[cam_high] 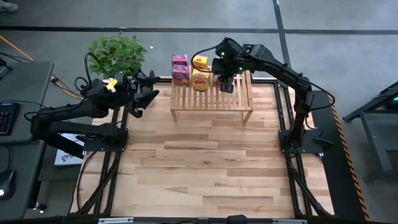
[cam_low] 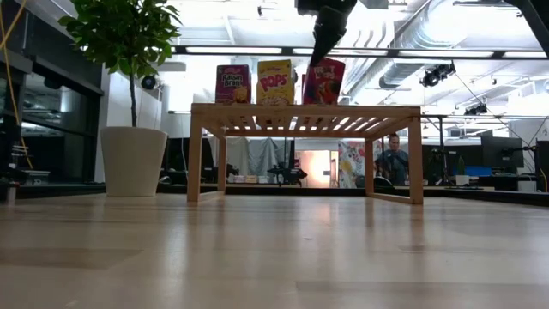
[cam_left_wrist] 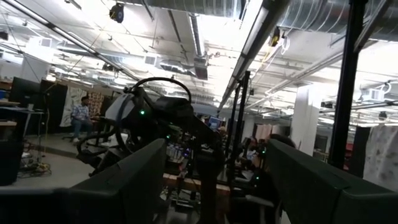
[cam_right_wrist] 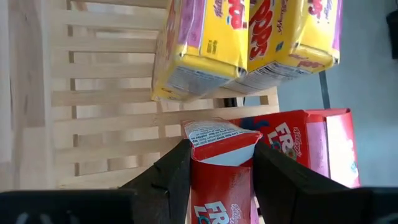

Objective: Stack cereal on shelf
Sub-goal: Put the red cereal box aligned with the other red cereal box on the shelf, then return to Home Position

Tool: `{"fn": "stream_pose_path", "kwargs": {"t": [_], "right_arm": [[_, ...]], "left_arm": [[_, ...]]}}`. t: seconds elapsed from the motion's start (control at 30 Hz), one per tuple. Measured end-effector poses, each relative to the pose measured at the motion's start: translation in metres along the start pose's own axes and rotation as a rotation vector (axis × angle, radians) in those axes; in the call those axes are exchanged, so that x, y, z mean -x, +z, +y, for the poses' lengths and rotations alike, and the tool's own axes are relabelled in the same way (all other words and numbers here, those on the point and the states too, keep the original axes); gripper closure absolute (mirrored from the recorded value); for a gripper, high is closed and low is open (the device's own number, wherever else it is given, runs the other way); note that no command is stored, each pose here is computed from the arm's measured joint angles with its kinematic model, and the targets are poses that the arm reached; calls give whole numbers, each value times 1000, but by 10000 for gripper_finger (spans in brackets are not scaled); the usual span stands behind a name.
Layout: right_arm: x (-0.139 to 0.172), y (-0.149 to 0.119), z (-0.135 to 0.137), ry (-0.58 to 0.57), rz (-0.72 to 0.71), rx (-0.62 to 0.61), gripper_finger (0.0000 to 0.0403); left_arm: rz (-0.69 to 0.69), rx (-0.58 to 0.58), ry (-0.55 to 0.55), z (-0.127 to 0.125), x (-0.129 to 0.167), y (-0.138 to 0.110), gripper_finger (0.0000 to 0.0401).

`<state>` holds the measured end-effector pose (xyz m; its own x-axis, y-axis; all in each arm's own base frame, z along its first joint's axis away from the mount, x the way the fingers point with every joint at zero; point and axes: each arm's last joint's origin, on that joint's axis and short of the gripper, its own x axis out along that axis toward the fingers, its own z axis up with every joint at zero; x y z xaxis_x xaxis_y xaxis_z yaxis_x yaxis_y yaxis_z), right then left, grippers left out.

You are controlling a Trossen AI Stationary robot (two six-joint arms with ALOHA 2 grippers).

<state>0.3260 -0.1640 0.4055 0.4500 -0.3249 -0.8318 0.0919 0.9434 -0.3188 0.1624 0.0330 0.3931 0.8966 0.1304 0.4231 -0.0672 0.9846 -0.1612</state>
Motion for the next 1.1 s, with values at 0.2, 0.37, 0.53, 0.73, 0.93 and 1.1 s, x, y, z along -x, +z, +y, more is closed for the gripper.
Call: {"fn": "stream_pose_path", "kwargs": {"t": [0.2,0.37,0.53,0.73,0.93,1.1], "right_arm": [[0,4,-1,-10,-40,3,243],[0,3,-1,-2,-38,-1,185],[0,3,-2,-40,-17,22,149],[7,0,-2,-66,-15,20,144],[39,-11,-3,-26,-75,-70,144],[65,-31,-3,86,-76,-217,144]], "left_arm": [[-8,0,37,1,0,0,133],[-8,0,40,1,0,0,133],[-9,-1,41,1,0,0,133],[-9,-1,41,1,0,0,133],[-1,24,55,1,3,2,133],[149,37,141,5,-1,-3,133]]}}
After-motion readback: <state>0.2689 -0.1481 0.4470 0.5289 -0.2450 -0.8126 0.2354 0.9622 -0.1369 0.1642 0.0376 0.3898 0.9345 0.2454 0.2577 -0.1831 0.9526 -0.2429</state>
